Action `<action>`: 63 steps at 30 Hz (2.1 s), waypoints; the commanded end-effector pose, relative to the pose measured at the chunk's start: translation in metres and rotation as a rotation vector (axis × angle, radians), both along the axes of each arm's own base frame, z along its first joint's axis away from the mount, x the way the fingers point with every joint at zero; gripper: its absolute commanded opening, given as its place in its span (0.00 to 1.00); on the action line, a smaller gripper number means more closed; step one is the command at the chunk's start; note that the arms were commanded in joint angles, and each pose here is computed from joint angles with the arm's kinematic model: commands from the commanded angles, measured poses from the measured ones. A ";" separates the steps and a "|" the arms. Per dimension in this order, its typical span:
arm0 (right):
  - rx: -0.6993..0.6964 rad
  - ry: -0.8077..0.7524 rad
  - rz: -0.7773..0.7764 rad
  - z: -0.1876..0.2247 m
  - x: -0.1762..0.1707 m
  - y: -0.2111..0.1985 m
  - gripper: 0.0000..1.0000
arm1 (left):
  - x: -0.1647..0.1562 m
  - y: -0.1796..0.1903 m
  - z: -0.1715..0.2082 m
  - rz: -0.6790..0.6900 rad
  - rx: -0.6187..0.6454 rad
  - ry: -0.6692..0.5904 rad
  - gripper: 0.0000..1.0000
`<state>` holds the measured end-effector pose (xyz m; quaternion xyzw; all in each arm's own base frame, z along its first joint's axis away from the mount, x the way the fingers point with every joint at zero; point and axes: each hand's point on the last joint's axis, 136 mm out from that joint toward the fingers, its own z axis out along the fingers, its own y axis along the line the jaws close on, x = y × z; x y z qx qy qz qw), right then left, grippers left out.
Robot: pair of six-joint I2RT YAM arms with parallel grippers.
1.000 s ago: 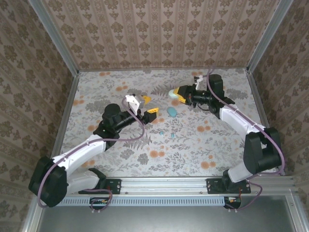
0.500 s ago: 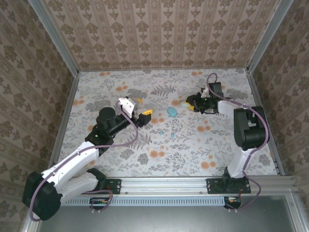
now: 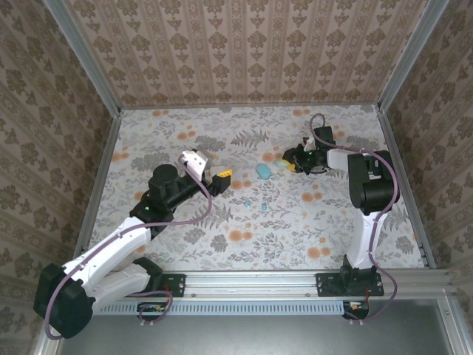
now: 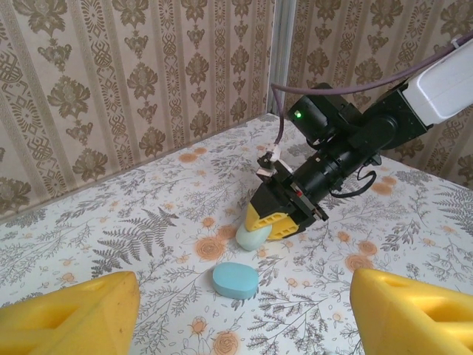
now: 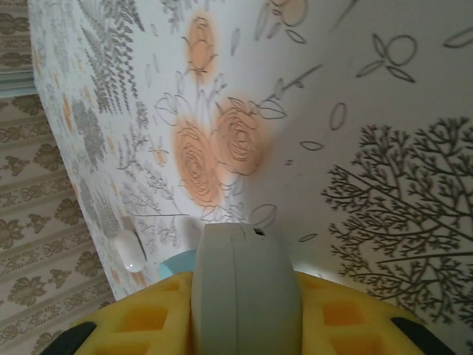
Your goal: Insert wireless bluetooth earbuds into charging case
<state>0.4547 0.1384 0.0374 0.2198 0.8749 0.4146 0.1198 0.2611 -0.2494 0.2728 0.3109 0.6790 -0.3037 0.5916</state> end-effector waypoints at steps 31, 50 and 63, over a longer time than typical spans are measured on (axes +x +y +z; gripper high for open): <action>-0.200 0.005 0.029 0.002 -0.021 -0.039 0.54 | 0.004 0.003 0.005 0.023 -0.007 -0.009 0.79; -0.637 -0.181 0.397 0.035 -0.042 0.027 0.60 | 0.022 0.016 -0.005 0.105 -0.034 0.139 0.82; -0.753 -0.190 0.599 0.018 -0.045 0.059 0.67 | 0.019 0.024 -0.004 0.125 -0.039 0.129 0.83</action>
